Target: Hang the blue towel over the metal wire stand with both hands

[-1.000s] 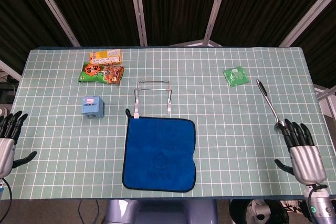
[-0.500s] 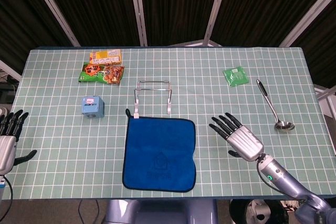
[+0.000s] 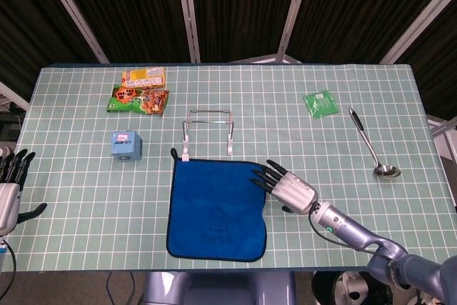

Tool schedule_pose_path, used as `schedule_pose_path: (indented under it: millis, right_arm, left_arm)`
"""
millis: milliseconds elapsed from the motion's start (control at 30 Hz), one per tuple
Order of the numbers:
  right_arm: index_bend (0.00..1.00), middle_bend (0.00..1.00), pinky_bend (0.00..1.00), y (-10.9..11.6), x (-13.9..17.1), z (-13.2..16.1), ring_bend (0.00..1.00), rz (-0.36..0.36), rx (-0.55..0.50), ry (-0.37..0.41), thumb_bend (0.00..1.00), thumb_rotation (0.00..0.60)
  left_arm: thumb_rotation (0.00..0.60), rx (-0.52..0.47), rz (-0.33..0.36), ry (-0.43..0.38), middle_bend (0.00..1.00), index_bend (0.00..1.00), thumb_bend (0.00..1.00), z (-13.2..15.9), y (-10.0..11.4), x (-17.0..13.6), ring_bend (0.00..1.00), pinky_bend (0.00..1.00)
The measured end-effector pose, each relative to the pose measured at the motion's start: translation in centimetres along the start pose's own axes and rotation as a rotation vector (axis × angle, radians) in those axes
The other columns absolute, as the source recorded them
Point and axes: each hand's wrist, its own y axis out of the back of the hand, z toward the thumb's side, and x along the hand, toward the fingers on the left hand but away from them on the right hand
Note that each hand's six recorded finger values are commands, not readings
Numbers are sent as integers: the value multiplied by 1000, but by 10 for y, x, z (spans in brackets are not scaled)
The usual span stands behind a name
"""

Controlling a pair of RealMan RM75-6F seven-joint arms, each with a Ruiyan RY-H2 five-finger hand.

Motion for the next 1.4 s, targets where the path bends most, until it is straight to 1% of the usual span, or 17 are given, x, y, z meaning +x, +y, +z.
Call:
schedule_pose_path:
  millis: [167, 333, 600, 800, 967, 1267, 1400]
  right_arm:
    - [56, 0, 0, -2, -3, 5, 0, 4, 7, 18, 39, 600]
    - [61, 0, 0, 1, -9, 12, 0, -14, -44, 20, 39, 600]
    - [69, 0, 0, -9, -19, 24, 0, 7, -18, 53, 38, 600]
    - [78, 0, 0, -5, -31, 30, 0, -18, -25, 61, 43, 600]
    - [88, 0, 0, -2, -44, 32, 0, -27, -31, 55, 88, 600]
    - [92, 0, 0, -6, -52, 36, 0, -18, -42, 55, 99, 600]
    - [135, 0, 0, -6, -53, 37, 0, -18, -45, 57, 193, 600]
  left_arm:
    - [600, 6, -6, 3, 0, 0, 0, 0, -2, 1, 0, 0]
    - [600, 6, -12, 2, 0, 0, 0, 1, -4, 1, 0, 0]
    - [600, 8, -4, -5, 0, 0, 0, 2, -3, 1, 0, 0]
    - [600, 9, -3, 2, 0, 0, 0, 0, -4, 2, 0, 0]
    - [600, 10, -5, 4, 0, 0, 0, -1, -4, 2, 0, 0]
    - [600, 13, -10, 8, 0, 0, 0, -2, -5, 4, 0, 0]
    - [600, 14, -12, 8, 0, 0, 0, -2, -6, 4, 0, 0]
